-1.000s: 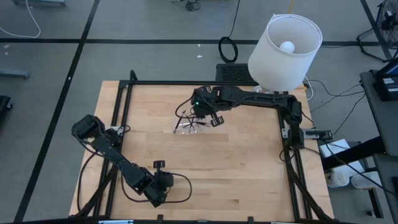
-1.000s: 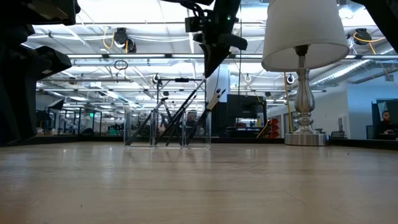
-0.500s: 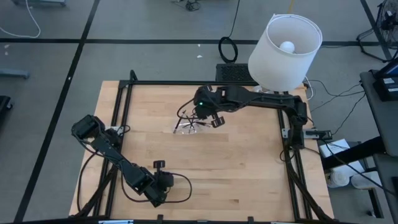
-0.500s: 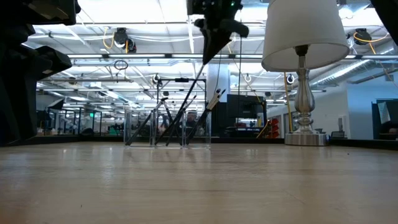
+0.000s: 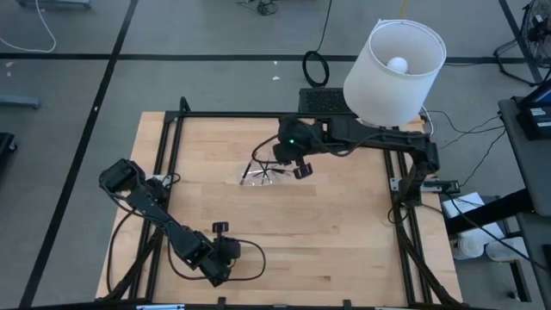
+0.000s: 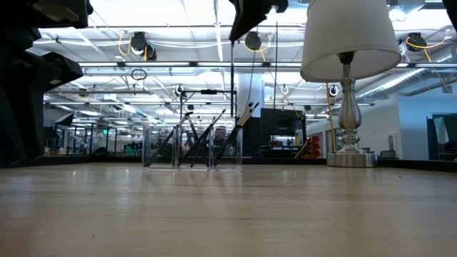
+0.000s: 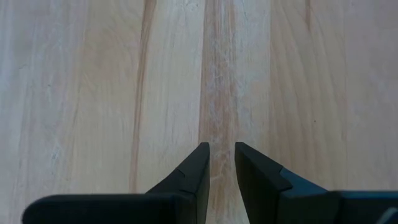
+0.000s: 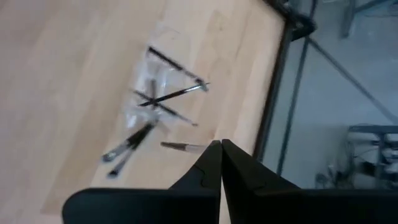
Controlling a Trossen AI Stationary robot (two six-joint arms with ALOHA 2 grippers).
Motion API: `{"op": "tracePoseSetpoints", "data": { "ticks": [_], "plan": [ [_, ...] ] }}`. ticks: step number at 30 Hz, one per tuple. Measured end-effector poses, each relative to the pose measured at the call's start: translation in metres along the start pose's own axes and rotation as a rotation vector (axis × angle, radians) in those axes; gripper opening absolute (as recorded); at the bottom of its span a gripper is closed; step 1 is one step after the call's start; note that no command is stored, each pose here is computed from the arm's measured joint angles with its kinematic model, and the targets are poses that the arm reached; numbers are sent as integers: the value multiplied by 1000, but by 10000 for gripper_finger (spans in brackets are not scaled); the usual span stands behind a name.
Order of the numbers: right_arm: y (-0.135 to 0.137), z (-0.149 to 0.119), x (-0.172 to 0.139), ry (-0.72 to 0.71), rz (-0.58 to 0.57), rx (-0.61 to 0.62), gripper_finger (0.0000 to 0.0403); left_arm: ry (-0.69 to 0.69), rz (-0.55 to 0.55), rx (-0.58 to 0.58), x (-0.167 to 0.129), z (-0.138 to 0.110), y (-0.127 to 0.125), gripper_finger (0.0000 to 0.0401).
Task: Put items in baskets/containers
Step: Put the black eyeshadow brush into the transparent organizer, then return to Home Position
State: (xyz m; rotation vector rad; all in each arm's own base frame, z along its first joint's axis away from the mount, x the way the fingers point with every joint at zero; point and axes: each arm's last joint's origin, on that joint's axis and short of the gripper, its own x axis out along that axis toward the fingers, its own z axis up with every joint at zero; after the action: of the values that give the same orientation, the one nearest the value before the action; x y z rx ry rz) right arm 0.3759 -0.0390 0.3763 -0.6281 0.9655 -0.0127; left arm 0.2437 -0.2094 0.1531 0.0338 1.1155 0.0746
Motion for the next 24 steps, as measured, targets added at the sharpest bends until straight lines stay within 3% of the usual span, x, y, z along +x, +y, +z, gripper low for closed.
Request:
{"op": "tracePoseSetpoints", "data": {
  "ticks": [17,21,24],
  "plan": [
    [6,8,-13,-79,6,30,0,-6,6,-1,0,0,0,85],
    [7,8,-13,-77,12,96,0,-17,18,0,0,1,1,85],
    [12,7,-12,-102,134,163,0,-53,60,-1,0,2,2,85]
  ]
}}
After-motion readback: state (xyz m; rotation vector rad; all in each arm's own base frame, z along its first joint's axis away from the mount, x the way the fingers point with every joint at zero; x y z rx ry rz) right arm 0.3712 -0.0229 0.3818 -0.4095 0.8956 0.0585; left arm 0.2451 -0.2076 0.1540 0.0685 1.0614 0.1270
